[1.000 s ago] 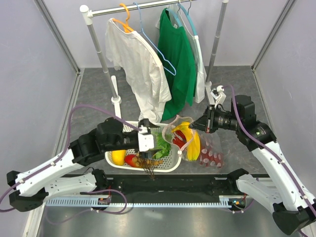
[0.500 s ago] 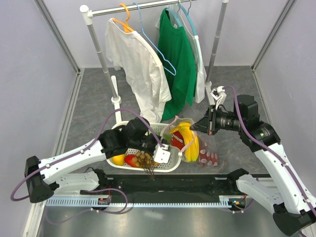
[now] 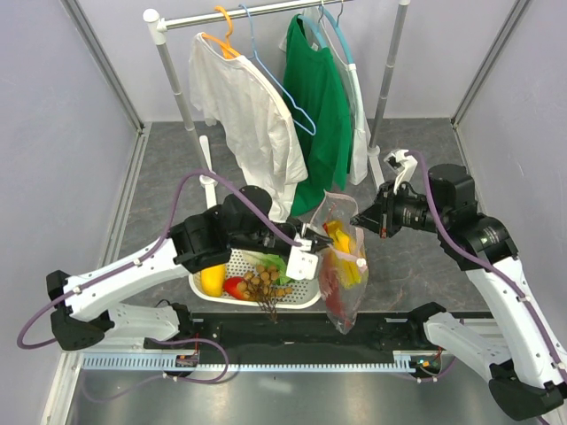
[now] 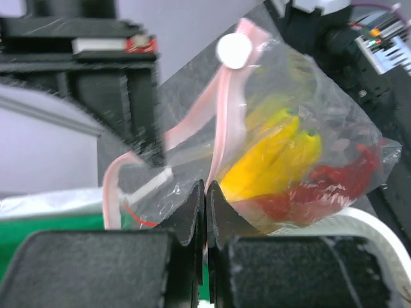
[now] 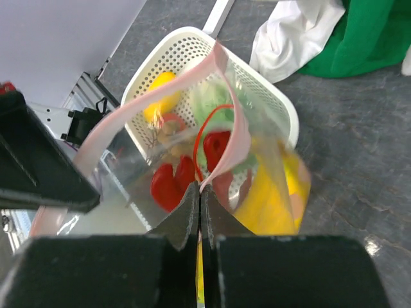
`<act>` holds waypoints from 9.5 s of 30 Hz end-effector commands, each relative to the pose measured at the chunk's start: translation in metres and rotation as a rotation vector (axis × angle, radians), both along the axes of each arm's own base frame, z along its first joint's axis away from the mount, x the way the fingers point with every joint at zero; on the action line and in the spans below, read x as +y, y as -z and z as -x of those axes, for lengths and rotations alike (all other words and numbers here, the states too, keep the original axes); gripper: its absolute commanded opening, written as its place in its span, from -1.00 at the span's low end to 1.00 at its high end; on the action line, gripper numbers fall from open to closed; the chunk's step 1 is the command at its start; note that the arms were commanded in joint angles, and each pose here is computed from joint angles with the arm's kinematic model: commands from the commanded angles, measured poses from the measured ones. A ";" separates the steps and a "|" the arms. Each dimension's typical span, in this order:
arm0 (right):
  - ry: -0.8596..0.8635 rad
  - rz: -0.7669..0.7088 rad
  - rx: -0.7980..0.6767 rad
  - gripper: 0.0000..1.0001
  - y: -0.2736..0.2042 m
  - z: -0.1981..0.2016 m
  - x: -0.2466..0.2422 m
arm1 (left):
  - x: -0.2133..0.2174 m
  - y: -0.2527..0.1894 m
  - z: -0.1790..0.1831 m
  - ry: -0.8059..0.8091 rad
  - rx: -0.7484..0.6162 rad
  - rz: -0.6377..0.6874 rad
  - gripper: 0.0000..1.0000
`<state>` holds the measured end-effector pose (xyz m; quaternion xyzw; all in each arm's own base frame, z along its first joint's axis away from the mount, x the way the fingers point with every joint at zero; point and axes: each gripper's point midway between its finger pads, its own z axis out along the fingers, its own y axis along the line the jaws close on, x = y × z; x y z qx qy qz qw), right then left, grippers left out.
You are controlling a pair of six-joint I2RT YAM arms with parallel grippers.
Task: Place the food in the zip-top bag and seal the zipper
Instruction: Place the fake fruit in the zipper food storage bag, then pick up the fake fruit from the bin, then place the fake fruit in the zipper food storage bag, then pick up the fake fruit from the bin, then place the fake fruit in the zipper food storage bag, then pick up the fake fruit from the bin.
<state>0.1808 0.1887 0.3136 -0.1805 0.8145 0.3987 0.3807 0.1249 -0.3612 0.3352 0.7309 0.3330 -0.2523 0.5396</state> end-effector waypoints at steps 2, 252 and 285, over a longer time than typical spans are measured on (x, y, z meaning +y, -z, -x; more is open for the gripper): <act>0.017 0.037 -0.153 -1.00 -0.033 -0.004 -0.010 | -0.009 -0.009 0.016 0.055 -0.095 0.033 -0.96; -0.076 0.015 -0.118 -1.00 -0.022 0.035 -0.012 | -0.047 0.042 0.016 -0.021 0.569 -0.175 -0.19; -0.038 0.086 -0.125 -1.00 -0.007 0.032 -0.023 | 0.252 0.203 -0.036 -0.590 0.526 -0.954 0.95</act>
